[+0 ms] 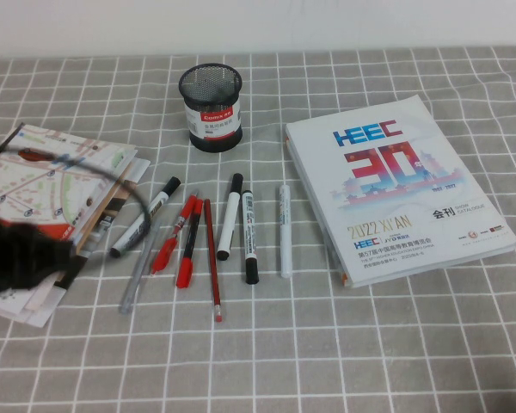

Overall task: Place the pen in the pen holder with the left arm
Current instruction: Pick up the pen on the table

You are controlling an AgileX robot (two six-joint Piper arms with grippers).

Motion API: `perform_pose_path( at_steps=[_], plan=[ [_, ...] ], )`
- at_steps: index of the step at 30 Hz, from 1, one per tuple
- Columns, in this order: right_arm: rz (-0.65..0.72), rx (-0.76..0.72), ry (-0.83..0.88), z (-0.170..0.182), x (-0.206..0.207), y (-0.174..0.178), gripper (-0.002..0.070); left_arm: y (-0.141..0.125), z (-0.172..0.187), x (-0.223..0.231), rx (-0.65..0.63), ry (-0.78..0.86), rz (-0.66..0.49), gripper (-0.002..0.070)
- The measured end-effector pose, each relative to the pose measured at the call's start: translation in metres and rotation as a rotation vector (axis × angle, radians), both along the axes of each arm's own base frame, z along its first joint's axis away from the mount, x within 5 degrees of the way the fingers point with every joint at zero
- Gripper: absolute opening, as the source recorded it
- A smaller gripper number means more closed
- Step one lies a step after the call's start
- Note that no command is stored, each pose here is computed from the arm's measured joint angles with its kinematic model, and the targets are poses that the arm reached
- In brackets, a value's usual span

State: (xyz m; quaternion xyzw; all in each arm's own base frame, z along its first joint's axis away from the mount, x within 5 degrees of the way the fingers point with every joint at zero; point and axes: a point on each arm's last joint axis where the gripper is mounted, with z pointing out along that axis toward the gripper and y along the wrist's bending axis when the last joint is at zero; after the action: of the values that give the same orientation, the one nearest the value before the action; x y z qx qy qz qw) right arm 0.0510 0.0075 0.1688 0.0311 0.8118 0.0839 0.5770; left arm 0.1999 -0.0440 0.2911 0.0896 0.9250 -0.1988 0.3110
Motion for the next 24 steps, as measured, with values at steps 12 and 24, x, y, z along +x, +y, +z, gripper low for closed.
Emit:
perform_pose_path(
  at_steps=[12, 24],
  plan=[
    [0.0, 0.0, 0.0, 0.0, 0.0, 0.0, -0.0015, -0.053, -0.015, 0.105, 0.28, 0.206, -0.266, 0.0],
    [0.0, 0.0, 0.0, 0.0, 0.0, 0.0, -0.0015, -0.078, -0.037, 0.172, 0.396, 0.305, -0.359, 0.0]
  ],
)
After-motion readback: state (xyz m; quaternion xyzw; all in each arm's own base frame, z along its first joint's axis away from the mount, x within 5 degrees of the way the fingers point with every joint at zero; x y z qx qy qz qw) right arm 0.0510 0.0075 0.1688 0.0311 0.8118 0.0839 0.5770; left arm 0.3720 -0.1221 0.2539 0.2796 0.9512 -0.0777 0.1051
